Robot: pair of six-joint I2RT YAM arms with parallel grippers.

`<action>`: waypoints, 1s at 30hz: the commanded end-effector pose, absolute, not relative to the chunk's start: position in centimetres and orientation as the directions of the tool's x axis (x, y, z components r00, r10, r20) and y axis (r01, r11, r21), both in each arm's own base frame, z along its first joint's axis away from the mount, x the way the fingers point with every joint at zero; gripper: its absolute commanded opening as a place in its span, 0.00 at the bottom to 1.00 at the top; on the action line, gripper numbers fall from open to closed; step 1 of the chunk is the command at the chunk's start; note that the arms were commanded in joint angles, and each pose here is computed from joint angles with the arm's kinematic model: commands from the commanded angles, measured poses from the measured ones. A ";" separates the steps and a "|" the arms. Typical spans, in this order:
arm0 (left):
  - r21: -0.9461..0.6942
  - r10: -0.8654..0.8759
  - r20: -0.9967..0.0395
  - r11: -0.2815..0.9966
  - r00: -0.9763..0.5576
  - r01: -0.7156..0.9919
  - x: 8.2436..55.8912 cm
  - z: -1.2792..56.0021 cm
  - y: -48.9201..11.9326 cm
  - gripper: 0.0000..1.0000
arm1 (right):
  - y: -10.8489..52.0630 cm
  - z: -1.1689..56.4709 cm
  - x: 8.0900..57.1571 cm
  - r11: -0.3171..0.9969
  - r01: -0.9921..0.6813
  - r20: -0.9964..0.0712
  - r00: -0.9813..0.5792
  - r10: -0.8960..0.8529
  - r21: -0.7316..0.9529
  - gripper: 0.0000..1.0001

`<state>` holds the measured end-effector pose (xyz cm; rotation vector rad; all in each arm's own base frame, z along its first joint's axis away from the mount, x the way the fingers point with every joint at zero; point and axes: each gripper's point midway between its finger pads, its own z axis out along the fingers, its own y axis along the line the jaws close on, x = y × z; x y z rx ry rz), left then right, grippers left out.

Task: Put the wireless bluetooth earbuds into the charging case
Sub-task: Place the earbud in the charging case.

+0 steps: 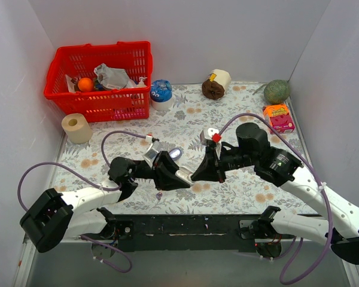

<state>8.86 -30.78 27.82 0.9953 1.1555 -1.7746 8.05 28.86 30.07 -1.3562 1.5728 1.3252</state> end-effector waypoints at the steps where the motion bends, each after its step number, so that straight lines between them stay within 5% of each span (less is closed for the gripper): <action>1: -0.238 -0.293 -0.898 -0.304 -0.328 0.922 8.5 30.6 -30.4 0.00 | 28.9 30.2 8.7 -0.021 -0.968 -0.925 -0.231 -0.302 0.248 0.01; 4: -0.239 -0.297 -0.899 -0.284 -0.322 0.929 9.0 30.4 -30.6 0.00 | 28.9 30.9 9.0 -0.007 -0.971 -0.929 -0.227 -0.292 0.240 0.02; 11: -0.247 -0.296 -0.904 -0.222 -0.307 0.943 9.9 29.9 -30.7 0.00 | 28.6 33.7 9.6 0.035 -0.979 -0.943 -0.202 -0.263 0.200 0.30; 15: -0.264 -0.297 -0.903 -0.185 -0.310 0.947 10.5 29.5 -30.8 0.00 | 28.2 34.6 10.4 0.101 -0.977 -0.944 -0.207 -0.257 0.187 0.34; 22: -0.292 -0.337 -0.892 -0.079 -0.301 0.953 12.6 29.7 -31.0 0.00 | 25.8 34.6 15.8 0.492 -0.851 -0.952 -0.279 -0.129 0.182 0.35; 30: -0.298 -0.370 -0.891 0.039 -0.263 0.954 14.7 29.8 -30.8 0.00 | 23.5 36.4 18.8 0.710 -0.704 -0.946 -0.215 -0.241 -0.021 0.52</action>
